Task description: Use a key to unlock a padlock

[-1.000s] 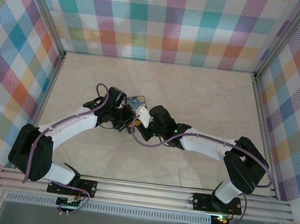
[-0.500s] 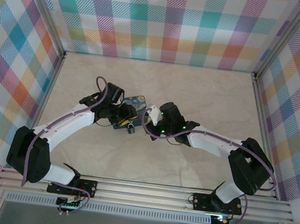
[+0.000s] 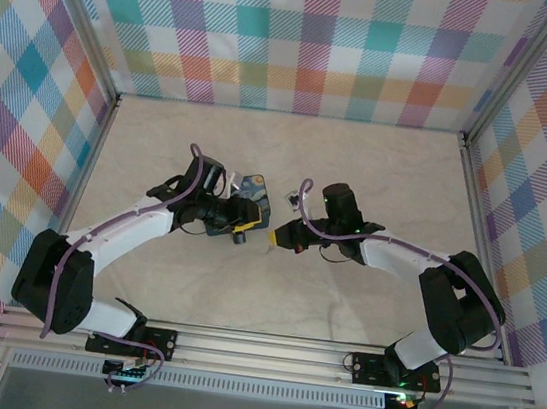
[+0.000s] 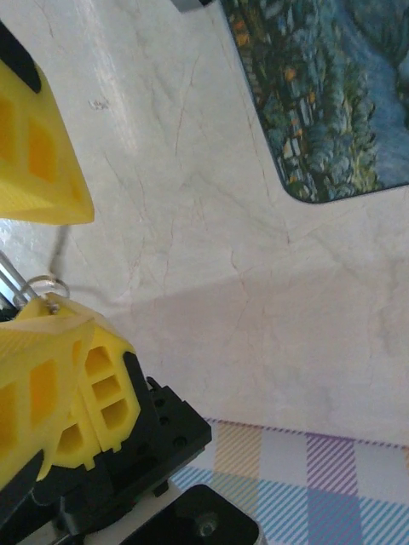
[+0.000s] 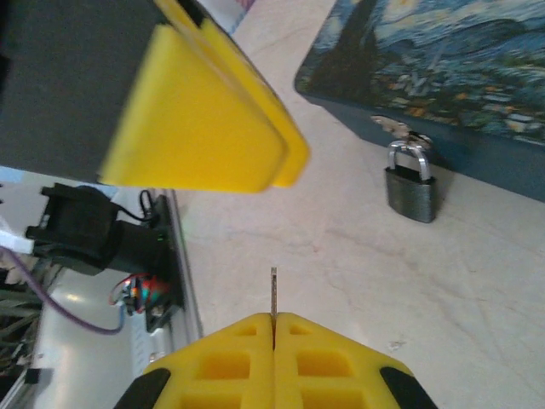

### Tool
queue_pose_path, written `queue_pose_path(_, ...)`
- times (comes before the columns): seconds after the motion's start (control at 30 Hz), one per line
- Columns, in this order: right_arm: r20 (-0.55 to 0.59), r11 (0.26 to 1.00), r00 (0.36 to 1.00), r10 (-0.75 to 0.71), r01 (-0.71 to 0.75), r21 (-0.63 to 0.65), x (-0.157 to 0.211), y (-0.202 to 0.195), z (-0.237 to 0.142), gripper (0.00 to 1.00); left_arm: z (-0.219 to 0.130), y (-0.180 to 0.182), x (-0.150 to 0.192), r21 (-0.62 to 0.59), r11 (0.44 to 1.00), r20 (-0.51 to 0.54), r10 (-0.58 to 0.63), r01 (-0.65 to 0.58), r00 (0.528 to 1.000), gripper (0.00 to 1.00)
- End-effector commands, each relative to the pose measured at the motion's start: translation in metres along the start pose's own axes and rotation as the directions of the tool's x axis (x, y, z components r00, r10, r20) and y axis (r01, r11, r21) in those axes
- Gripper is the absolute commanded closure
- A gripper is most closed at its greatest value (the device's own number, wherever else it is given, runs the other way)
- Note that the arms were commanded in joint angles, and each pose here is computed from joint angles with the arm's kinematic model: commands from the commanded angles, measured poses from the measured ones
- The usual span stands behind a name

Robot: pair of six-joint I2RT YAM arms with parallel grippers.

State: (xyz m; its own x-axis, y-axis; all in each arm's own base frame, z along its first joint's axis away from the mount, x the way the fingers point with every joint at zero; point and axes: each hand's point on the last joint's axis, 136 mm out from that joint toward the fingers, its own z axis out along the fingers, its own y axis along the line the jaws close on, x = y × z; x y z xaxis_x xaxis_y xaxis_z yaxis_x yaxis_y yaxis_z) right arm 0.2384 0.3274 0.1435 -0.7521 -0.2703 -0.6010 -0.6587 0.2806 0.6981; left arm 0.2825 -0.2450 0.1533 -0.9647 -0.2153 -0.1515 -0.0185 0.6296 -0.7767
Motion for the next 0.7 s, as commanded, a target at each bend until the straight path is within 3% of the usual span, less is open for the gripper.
queue_pose_path(0.0,0.012,0.994,1.000,-0.028,0.029,-0.104,-0.016,0.025,-0.005,1.00,-0.004,-0.018,-0.001,0.100,0.994,0.016,0.047,-0.048,0.999,0.70)
queue_pose_path(0.4,0.019,0.981,0.992,-0.124,0.126,-0.150,-0.011,0.055,-0.023,1.00,-0.016,-0.020,-0.003,0.108,0.992,0.056,0.051,-0.057,0.997,0.76)
queue_pose_path(0.5,0.013,0.978,0.988,-0.153,0.153,-0.145,-0.007,0.061,-0.029,1.00,-0.021,-0.002,-0.008,-0.002,0.997,0.106,0.071,-0.071,0.992,0.76)
queue_pose_path(0.67,0.010,0.975,0.984,-0.179,0.179,-0.134,-0.003,0.066,-0.035,1.00,-0.032,0.050,-0.011,-0.241,0.971,0.211,0.057,-0.004,0.976,0.65)
